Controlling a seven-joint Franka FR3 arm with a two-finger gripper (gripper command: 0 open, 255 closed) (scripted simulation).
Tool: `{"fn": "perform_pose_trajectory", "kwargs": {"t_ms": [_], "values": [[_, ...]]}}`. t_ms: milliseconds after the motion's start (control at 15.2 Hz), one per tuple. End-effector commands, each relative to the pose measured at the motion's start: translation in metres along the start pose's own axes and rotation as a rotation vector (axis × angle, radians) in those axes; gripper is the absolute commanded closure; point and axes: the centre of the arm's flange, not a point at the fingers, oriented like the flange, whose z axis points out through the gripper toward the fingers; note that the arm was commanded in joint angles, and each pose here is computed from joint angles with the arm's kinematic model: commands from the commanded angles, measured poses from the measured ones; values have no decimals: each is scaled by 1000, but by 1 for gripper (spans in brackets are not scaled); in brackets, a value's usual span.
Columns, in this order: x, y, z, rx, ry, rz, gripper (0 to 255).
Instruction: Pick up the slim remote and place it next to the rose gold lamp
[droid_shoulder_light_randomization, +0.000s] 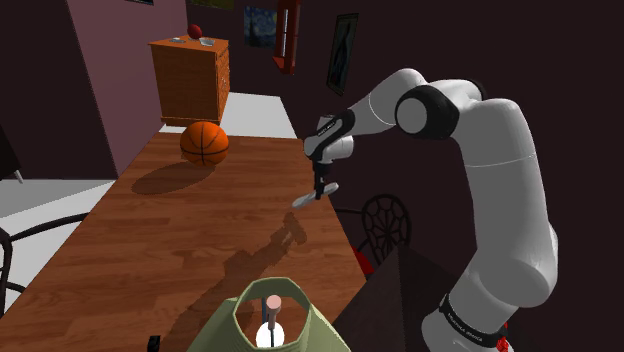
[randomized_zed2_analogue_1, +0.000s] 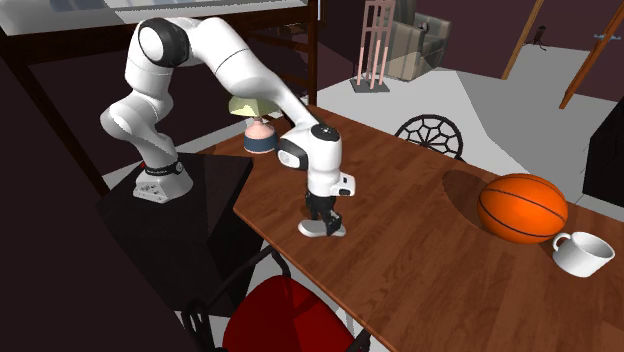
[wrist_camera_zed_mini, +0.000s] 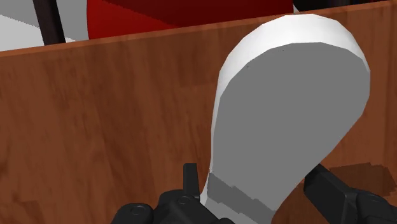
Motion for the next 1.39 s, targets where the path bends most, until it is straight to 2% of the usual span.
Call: {"fn": "perform_pose_trajectory", "kwargs": {"t_ms": [0, 1320], "values": [[0, 0, -11, 0, 0, 0, 255], [0, 0, -116, 0, 0, 0, 255]]}}
